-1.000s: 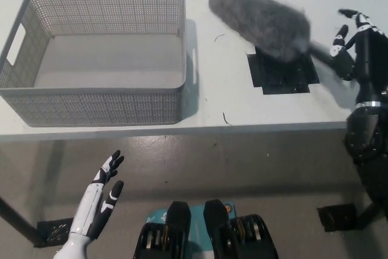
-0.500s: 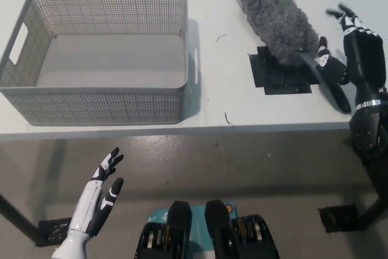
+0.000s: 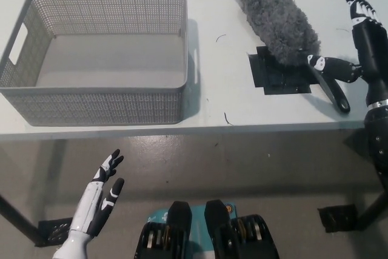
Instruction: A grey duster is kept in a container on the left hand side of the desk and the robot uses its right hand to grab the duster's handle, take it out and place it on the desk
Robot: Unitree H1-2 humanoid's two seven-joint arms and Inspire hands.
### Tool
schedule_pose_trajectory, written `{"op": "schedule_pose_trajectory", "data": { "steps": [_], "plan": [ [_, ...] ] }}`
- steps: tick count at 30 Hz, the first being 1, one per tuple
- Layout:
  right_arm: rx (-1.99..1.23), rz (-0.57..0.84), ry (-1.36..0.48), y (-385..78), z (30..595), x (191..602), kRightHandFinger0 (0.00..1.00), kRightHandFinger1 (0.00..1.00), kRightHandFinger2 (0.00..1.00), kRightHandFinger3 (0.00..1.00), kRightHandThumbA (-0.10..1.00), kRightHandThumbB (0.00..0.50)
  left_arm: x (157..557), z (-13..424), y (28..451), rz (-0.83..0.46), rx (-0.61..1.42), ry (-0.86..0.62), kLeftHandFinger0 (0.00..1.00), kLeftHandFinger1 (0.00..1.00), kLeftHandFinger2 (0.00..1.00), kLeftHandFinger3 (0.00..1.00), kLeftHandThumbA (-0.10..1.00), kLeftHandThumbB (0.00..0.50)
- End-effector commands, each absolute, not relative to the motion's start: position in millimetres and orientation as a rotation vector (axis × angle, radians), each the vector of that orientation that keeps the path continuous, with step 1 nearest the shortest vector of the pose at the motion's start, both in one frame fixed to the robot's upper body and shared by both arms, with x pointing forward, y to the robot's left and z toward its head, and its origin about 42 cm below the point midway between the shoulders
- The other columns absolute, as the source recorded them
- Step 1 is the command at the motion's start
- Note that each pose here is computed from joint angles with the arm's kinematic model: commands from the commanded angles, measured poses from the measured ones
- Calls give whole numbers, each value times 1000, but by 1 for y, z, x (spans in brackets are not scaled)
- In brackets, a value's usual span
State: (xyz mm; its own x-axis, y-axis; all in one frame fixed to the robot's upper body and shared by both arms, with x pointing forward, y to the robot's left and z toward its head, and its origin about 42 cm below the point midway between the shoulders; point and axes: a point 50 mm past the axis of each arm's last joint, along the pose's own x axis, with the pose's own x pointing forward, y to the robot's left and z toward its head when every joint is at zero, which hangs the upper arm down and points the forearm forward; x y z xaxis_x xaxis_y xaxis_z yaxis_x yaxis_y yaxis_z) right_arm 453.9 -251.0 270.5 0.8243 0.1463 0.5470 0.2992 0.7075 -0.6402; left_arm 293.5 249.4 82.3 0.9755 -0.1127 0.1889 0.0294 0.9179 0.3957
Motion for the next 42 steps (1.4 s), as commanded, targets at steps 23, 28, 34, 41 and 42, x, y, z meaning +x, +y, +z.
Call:
{"op": "schedule_pose_trajectory", "data": {
  "steps": [23, 28, 34, 41, 42],
  "plan": [
    [-438, -35, -1117, -211, 255, 167, 1000, 1000, 1000, 1000, 1000, 305, 305, 83, 229, -119, 319, -297, 1000, 1000, 1000, 1000, 1000, 139],
    [-324, -109, -720, -234, 174, 242, 1000, 1000, 1000, 1000, 1000, 264, 300, 78, 228, -102, 297, -276, 1000, 1000, 1000, 1000, 1000, 147],
    [-250, -79, -377, -220, 93, 279, 1000, 1000, 1000, 1000, 1000, 289, 302, 80, 228, -91, 292, -282, 1000, 1000, 1000, 1000, 1000, 139],
    [-193, 4, -246, -226, 68, 292, 1000, 1000, 1000, 1000, 959, 236, 301, 80, 231, -76, 284, -281, 1000, 1000, 1000, 1000, 1000, 130],
    [-173, 8, -230, -225, 66, 290, 1000, 1000, 1000, 1000, 955, 242, 298, 78, 231, -77, 282, -280, 1000, 1000, 1000, 1000, 1000, 118]
  ]
}}
